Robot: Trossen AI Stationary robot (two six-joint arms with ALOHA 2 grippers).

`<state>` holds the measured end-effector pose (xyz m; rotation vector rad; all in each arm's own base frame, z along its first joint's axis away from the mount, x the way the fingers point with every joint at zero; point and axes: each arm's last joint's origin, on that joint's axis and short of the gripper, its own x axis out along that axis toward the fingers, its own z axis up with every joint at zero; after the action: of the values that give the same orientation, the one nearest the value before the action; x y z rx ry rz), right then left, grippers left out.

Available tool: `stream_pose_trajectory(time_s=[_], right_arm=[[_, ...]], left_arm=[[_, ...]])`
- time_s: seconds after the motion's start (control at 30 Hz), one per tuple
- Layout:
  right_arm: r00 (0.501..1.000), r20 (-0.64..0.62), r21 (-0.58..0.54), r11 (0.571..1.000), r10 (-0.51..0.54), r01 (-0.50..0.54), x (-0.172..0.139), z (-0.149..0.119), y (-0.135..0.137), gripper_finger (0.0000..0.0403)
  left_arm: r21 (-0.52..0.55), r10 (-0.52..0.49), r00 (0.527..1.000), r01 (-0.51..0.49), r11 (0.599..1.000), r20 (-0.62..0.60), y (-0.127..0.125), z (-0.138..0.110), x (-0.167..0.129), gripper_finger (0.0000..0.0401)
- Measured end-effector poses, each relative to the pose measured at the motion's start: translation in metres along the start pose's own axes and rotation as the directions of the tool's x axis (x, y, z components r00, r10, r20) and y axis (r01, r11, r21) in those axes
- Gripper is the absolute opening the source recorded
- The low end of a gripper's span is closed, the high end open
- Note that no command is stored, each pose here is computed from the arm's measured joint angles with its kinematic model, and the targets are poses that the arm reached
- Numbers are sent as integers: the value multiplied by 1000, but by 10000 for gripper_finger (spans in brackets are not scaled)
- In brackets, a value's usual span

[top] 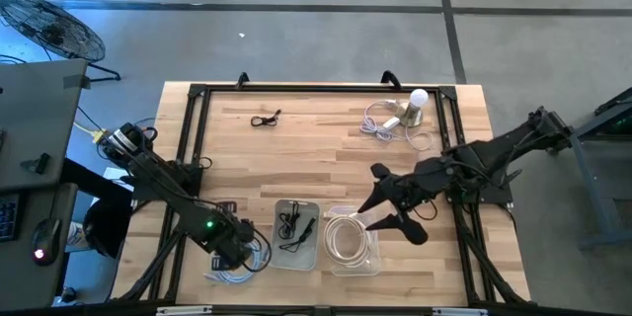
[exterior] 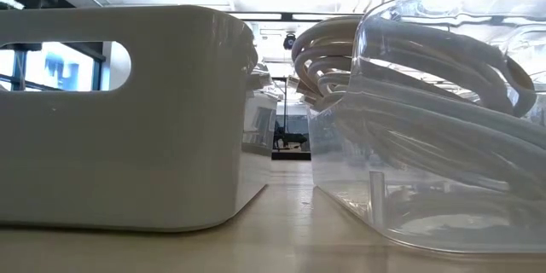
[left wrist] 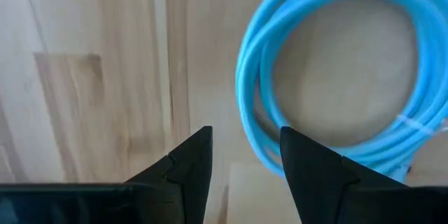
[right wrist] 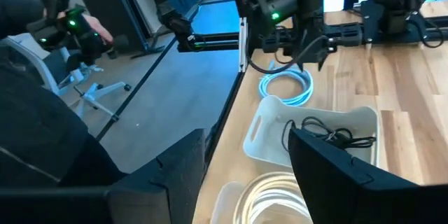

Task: Pick & Place USB Port
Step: Put the blue HDMI cable into the transparent bin

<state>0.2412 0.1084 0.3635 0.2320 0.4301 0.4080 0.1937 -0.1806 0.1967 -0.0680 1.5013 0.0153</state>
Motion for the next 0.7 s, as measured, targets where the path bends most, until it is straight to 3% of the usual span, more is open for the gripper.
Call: stream_pose_trajectory(time_s=[0.3, 0.7], right_arm=[[999, -12, -8, 999, 35, -35, 0, -4, 12, 200], [1000, -8, -21, 1000, 22, -22, 0, -5, 15, 200]], left_arm=[[2, -109, 994, 109, 994, 7, -3, 0, 13, 163], [-12, -131, 991, 131, 991, -7, -4, 0, 13, 162]])
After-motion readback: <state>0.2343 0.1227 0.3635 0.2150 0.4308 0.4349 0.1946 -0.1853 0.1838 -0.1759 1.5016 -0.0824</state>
